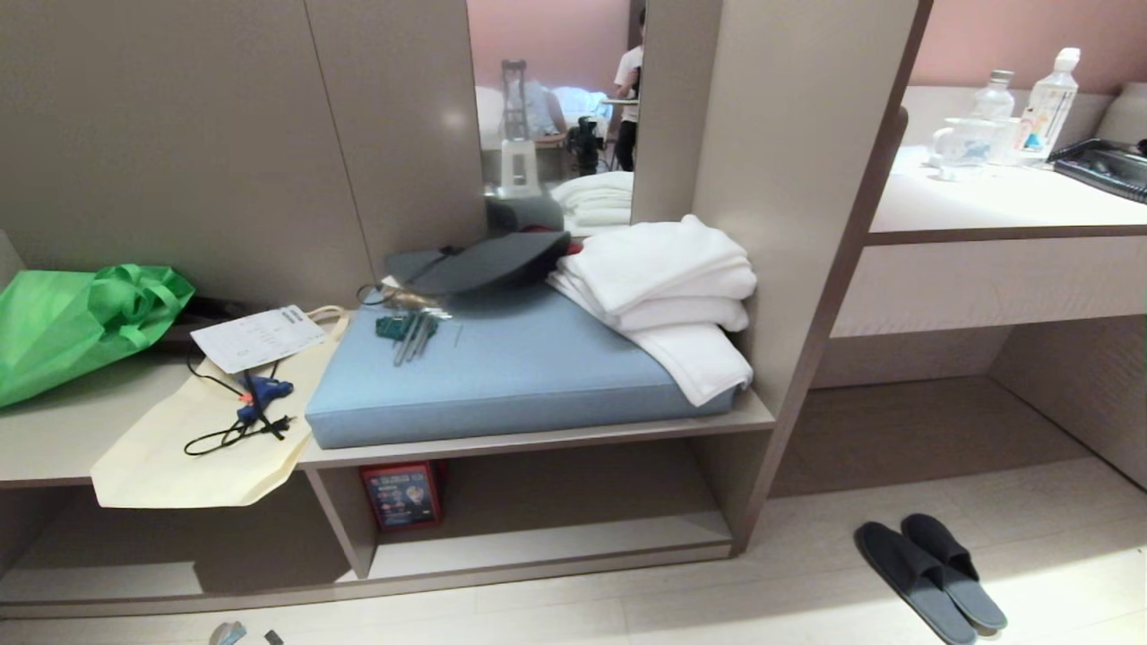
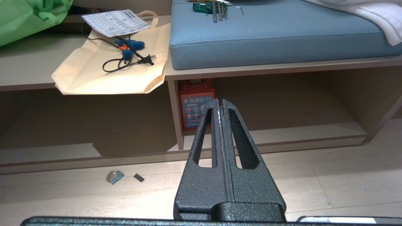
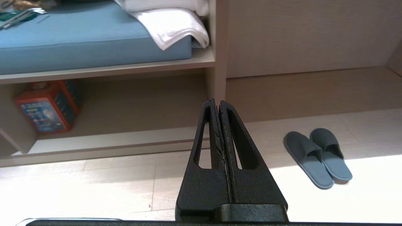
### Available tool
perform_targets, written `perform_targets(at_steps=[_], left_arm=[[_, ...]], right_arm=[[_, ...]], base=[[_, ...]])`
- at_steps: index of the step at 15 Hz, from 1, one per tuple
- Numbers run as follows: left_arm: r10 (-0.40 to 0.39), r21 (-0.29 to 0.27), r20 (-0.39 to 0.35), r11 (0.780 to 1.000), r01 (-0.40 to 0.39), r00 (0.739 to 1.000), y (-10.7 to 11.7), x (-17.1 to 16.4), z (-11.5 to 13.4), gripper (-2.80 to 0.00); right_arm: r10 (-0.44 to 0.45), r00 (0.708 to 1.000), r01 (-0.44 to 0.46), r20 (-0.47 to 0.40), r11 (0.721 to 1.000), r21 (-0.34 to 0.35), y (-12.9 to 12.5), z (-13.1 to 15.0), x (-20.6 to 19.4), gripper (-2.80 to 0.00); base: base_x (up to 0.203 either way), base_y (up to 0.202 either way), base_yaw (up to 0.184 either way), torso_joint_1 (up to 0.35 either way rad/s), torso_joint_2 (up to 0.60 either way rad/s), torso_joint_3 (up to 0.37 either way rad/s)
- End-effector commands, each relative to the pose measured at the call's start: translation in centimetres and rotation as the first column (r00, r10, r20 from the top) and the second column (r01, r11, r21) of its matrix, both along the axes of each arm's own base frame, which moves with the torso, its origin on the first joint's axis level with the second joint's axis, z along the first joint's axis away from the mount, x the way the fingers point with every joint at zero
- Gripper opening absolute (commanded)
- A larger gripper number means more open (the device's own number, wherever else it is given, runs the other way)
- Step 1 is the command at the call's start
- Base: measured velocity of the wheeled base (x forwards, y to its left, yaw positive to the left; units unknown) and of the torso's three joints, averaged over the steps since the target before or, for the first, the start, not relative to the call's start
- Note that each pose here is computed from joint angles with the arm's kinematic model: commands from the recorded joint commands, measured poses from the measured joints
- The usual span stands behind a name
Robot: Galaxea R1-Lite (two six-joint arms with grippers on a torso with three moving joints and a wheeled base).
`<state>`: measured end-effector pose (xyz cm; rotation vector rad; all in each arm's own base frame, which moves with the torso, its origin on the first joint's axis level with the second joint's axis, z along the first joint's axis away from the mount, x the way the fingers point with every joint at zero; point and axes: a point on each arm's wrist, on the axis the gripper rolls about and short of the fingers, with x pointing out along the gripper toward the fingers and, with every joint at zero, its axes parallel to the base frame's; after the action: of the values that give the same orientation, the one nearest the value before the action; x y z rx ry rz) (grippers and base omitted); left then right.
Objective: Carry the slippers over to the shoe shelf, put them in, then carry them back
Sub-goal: Pick up the slippers on the floor
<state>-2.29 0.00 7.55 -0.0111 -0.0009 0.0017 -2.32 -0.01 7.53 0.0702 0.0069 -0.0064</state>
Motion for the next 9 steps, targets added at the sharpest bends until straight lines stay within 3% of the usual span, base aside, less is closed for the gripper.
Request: perform_targets(at_steps=[1, 9], left_arm=[[0.0, -0.001, -0.001, 1.0, 0.0, 1.0, 0.0, 0.01, 0.0, -2.8], [0.0, -0.001, -0.001, 1.0, 0.0, 1.0, 0.0, 0.01, 0.0, -2.8]], right_arm=[[0.0, 1.0, 0.0, -0.001, 1.0, 0.0, 0.0, 0.02, 0.01, -2.8], [0.0, 1.0, 0.0, -0.001, 1.0, 0.0, 0.0, 0.02, 0.01, -2.8]], base=[[0.0, 0.0, 0.0, 0.0, 0.0, 0.0], [0.0, 0.0, 0.0, 0.0, 0.0, 0.0]])
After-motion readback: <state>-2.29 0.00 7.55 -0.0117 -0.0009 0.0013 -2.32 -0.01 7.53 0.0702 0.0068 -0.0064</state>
